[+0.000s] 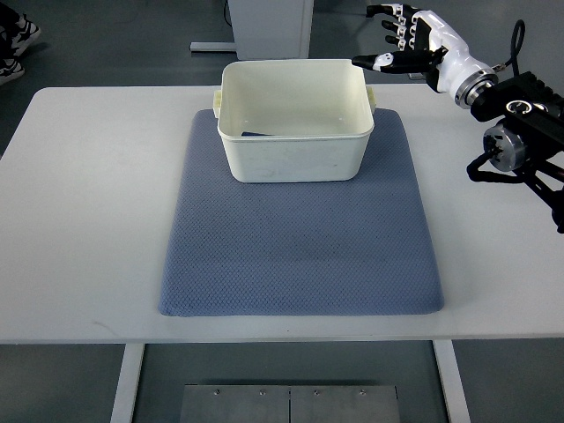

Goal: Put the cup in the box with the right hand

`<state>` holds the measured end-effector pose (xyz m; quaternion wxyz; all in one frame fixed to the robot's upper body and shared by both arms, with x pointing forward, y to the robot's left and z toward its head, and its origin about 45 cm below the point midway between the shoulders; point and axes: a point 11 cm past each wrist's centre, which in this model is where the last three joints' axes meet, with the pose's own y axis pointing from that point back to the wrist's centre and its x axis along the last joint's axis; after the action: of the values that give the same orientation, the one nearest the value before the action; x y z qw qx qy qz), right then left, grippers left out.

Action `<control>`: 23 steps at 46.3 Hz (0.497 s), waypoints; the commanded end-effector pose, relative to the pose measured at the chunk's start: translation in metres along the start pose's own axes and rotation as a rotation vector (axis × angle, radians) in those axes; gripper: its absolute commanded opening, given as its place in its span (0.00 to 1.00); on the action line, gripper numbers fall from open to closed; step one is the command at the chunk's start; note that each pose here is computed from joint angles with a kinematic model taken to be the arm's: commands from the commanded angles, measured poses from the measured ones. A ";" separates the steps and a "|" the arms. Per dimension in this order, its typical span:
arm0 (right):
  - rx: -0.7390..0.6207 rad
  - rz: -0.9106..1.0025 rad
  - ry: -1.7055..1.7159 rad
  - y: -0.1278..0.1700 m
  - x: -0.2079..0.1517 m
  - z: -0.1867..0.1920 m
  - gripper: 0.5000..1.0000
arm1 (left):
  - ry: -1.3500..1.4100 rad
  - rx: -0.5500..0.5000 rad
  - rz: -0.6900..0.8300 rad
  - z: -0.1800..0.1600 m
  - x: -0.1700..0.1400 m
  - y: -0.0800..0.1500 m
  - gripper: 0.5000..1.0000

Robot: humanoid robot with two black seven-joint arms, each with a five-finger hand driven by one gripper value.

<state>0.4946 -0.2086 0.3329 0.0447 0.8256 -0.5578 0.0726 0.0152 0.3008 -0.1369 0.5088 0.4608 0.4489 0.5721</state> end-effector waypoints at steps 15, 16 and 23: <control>-0.009 0.117 -0.088 0.021 0.050 0.010 0.97 | 0.000 0.000 0.000 0.000 0.000 0.000 1.00; -0.010 0.123 -0.094 0.023 0.052 0.012 0.97 | 0.000 0.000 0.000 0.000 0.000 0.000 1.00; -0.012 0.166 -0.163 0.033 0.065 0.024 0.99 | 0.000 0.000 0.000 0.000 0.000 0.000 1.00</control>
<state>0.4917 -0.2764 0.3257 0.0060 0.7839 -0.6205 0.0194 0.0152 0.3007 -0.1369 0.5089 0.4608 0.4489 0.5721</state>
